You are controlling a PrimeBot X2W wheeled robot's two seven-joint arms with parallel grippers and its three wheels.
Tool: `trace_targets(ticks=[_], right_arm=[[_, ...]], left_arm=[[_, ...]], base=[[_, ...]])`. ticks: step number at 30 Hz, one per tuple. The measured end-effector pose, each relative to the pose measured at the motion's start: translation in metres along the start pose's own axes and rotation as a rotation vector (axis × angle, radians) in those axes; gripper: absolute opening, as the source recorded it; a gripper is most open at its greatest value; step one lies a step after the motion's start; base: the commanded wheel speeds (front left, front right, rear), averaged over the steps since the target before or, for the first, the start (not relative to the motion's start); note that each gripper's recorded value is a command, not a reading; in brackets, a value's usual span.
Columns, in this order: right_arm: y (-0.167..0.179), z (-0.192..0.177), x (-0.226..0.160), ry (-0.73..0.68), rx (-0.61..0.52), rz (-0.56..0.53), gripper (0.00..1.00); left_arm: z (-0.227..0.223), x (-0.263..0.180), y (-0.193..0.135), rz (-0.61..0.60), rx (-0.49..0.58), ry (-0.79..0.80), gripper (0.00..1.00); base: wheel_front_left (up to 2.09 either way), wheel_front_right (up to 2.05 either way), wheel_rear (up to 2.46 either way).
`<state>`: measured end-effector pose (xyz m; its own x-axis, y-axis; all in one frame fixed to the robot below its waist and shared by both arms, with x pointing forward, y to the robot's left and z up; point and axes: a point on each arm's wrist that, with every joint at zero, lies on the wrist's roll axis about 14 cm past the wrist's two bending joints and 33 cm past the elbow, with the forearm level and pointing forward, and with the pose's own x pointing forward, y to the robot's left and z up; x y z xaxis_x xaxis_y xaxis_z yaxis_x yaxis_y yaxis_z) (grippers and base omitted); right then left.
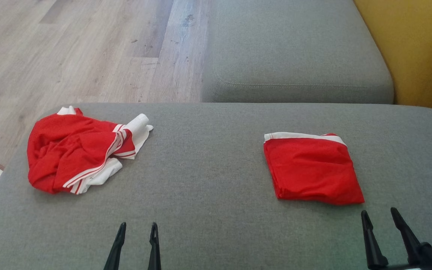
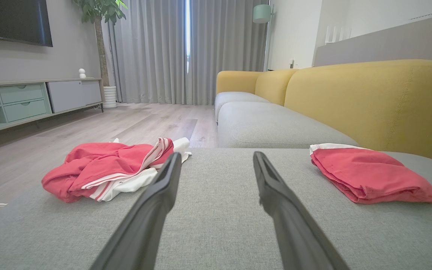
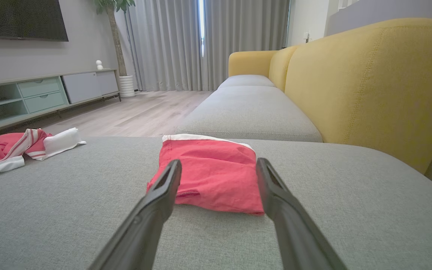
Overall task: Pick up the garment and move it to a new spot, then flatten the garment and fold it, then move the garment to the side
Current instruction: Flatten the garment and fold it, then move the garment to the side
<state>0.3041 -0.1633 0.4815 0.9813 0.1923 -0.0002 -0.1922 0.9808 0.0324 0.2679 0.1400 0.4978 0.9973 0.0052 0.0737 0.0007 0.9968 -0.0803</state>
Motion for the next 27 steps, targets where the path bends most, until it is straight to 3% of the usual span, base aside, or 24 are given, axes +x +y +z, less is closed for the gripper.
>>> trace_targets(ticks=[19,27], right_arm=[[-0.008,-0.021,0.005,0.076,0.039,-0.019,1.0],[-0.034,-0.022,0.034,0.096,0.025,-0.025,1.0]], left_arm=[[-0.01,0.012,-0.011,-0.018,-0.002,0.051,1.0],[-0.009,0.03,-0.019,-0.004,-0.039,0.061,1.0]], base=[[0.0,0.0,0.0],[0.0,0.0,0.0]])
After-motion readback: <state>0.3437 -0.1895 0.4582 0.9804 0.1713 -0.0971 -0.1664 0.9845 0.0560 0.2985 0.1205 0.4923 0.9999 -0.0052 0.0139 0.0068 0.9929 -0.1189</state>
